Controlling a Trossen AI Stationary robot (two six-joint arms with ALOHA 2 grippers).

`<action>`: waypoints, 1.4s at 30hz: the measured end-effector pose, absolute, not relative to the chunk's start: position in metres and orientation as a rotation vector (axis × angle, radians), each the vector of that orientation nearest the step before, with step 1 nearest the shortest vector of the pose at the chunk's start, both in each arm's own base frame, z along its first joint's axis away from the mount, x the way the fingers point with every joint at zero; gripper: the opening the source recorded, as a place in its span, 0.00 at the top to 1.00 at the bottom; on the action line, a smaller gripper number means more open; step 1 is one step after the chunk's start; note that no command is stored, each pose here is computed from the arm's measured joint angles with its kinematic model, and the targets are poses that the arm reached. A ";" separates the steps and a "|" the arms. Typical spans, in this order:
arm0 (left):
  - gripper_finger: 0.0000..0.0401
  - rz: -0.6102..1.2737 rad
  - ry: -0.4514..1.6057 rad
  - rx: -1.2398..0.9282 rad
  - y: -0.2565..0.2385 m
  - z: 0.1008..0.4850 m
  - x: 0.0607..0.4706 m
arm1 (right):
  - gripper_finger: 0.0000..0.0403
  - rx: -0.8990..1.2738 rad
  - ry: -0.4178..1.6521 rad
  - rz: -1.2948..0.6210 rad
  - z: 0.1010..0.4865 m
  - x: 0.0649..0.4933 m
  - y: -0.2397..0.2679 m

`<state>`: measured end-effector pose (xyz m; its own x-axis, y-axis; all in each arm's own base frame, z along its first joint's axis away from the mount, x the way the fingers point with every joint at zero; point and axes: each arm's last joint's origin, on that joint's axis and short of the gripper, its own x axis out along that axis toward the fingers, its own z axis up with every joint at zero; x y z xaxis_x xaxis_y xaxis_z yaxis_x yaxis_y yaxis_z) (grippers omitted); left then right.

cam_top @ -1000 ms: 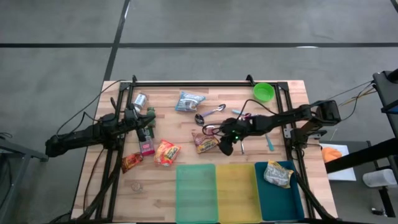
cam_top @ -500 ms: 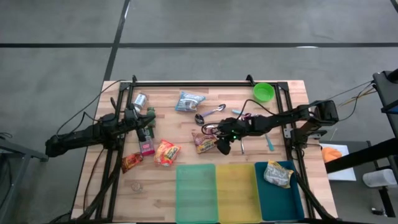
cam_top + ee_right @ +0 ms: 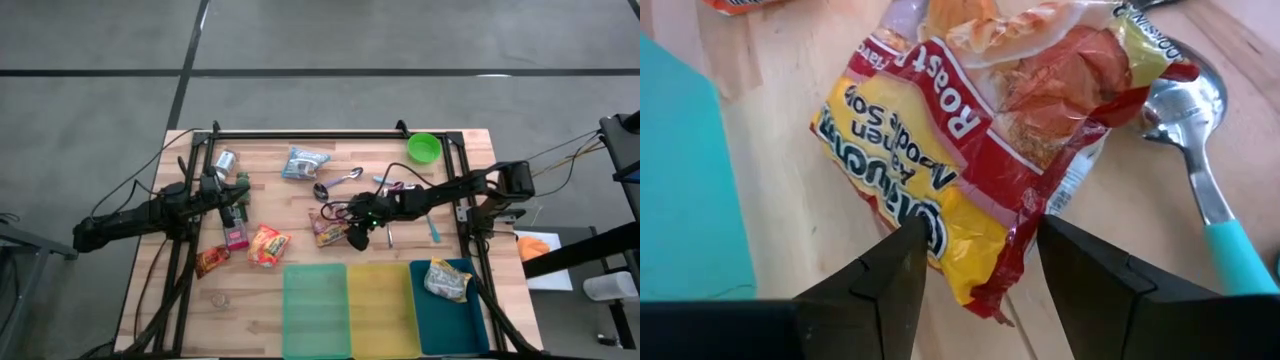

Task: Pick & Place Food Item
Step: Put the red noodle pack into the blue bin

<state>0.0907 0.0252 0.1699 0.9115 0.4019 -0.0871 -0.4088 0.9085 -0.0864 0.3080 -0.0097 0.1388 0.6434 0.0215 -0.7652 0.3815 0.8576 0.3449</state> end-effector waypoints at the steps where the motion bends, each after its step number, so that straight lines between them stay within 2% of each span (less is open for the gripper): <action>1: 1.00 0.418 0.068 -0.103 0.025 0.170 0.091 | 0.53 0.514 0.856 -0.216 0.138 0.308 -0.010; 14: 1.00 0.418 0.068 -0.103 0.025 0.170 0.091 | 0.55 0.521 0.857 -0.204 0.137 0.309 -0.009; 32: 1.00 0.418 0.068 -0.103 0.025 0.170 0.091 | 0.96 0.522 0.850 -0.198 0.137 0.310 -0.009; 42: 1.00 0.418 0.068 -0.103 0.025 0.170 0.091 | 0.97 0.521 0.849 -0.198 0.137 0.310 -0.009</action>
